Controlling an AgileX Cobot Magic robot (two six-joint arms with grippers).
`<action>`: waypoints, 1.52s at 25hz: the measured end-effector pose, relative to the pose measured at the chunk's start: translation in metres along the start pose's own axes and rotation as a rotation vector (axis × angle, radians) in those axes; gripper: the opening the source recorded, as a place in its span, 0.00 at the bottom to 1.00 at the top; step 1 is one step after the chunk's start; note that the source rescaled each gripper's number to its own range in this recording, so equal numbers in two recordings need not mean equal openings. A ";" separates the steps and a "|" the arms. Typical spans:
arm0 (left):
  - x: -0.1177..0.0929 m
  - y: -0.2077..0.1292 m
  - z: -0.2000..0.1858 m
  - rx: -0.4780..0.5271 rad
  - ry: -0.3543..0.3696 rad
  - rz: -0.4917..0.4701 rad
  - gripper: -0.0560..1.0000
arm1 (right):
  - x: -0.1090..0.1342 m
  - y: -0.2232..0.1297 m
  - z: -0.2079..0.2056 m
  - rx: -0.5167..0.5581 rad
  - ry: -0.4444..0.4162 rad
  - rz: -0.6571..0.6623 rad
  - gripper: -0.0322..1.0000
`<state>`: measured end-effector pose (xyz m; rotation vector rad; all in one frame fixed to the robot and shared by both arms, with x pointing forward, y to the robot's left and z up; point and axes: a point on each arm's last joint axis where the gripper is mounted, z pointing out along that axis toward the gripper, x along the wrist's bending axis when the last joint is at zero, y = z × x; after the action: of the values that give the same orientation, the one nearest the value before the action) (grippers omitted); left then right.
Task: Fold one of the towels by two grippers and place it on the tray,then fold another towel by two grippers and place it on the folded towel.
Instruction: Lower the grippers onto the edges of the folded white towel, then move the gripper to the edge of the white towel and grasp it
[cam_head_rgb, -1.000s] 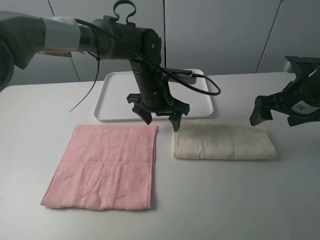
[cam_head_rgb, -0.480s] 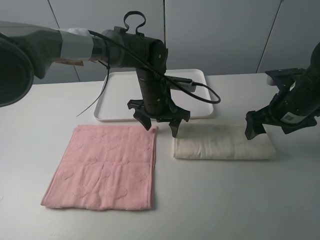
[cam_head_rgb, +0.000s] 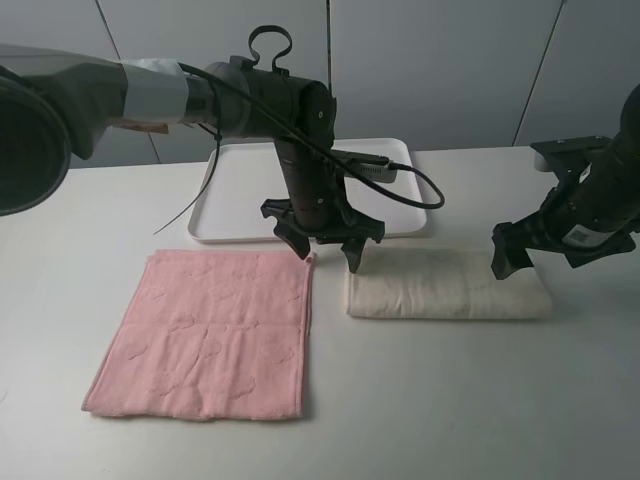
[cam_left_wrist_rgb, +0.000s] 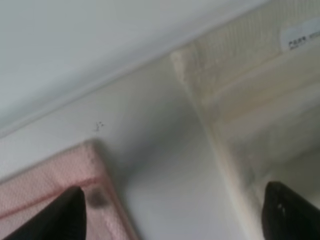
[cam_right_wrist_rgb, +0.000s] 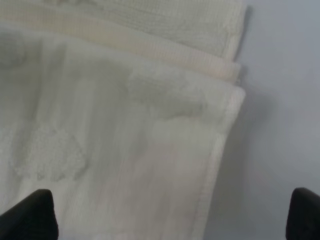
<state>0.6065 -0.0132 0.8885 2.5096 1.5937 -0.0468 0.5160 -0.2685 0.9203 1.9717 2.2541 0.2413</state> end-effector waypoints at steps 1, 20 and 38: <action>0.000 0.000 0.000 -0.005 -0.005 0.007 0.94 | 0.000 0.000 0.000 -0.002 0.000 0.000 0.99; -0.011 0.001 0.012 0.006 0.048 0.082 0.97 | 0.000 -0.001 0.011 0.030 -0.007 -0.015 0.99; -0.013 0.002 0.017 0.046 0.078 0.091 0.97 | -0.003 0.016 0.022 0.109 -0.029 0.036 0.98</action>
<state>0.6037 -0.0286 0.8738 2.6468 1.5206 0.0260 0.5363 -0.2685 0.9021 2.0555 2.2610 0.0955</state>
